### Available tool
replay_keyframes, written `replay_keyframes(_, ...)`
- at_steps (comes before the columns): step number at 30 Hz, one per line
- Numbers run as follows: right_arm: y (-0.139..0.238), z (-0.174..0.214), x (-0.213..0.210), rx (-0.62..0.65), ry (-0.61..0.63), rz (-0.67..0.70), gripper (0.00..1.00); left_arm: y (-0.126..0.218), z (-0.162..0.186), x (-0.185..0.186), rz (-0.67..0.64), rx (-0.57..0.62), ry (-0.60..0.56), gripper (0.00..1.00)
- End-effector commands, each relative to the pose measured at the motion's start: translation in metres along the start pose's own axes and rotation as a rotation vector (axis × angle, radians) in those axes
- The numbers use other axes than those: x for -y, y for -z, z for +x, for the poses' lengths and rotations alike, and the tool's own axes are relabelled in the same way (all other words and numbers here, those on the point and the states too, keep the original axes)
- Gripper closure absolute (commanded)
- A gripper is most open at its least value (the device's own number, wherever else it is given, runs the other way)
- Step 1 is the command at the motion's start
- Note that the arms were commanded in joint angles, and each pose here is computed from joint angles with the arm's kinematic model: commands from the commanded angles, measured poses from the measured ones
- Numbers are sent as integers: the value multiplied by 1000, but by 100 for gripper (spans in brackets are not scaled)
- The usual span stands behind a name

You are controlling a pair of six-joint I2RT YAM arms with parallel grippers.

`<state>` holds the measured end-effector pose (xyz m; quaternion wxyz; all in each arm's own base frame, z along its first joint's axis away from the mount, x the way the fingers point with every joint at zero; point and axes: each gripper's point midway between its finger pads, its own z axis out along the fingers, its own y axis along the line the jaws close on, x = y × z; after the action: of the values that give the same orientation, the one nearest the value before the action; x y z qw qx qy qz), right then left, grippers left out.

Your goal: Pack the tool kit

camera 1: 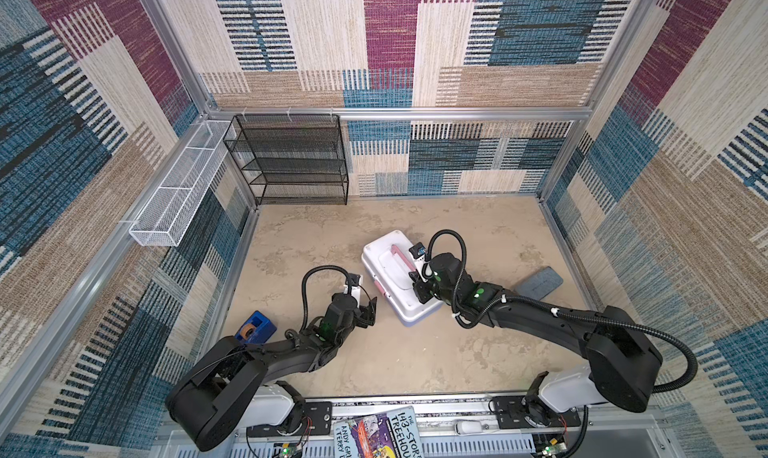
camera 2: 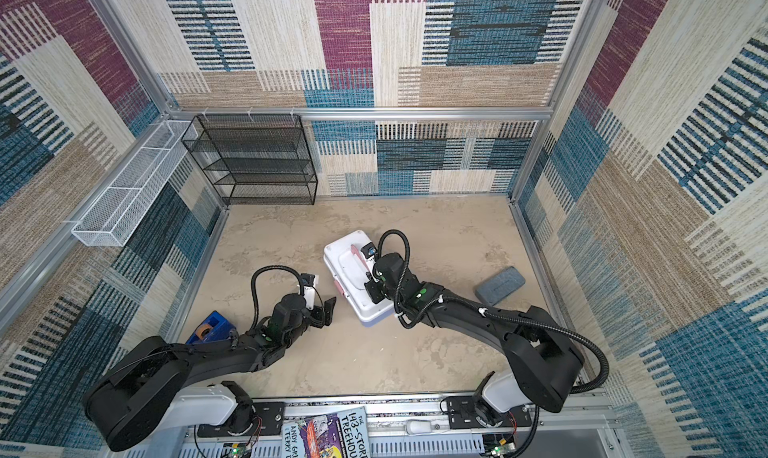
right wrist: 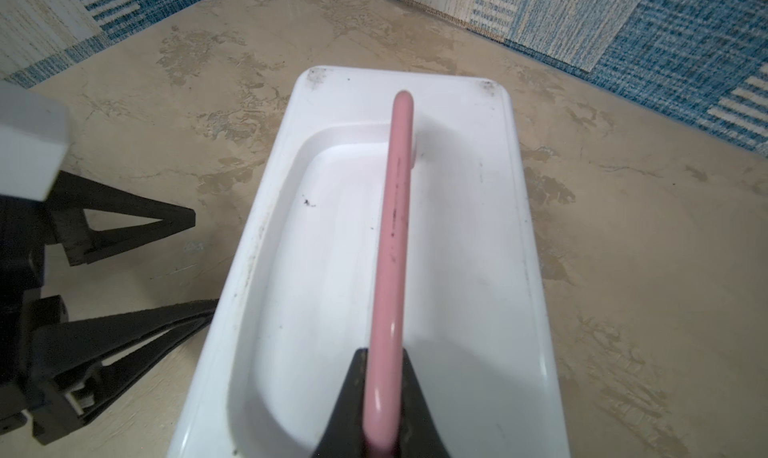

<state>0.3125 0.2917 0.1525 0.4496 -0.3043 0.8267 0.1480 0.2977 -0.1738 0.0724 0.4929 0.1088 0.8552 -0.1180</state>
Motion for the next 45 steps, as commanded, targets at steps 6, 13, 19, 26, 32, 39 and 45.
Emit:
replay_keyframes(6,5,23,-9,-46,113,-96,90,1,-4,6,39,21,-3,16)
replay_keyframes(13,8,28,-10,-50,150,-111,90,6,-5,18,111,22,-8,20)
replay_keyframes(19,8,27,-7,-40,151,-120,90,12,0,20,145,40,-15,21)
replay_keyframes(26,7,27,-6,-44,154,-120,90,17,3,20,152,35,-23,21)
replay_keyframes(32,8,30,-5,-32,165,-128,89,18,9,22,174,36,-66,21)
replay_keyframes(39,8,31,-5,-33,177,-136,90,17,13,37,264,52,-104,23)
replay_keyframes(45,8,31,-6,-29,181,-150,90,15,16,46,320,66,-109,23)
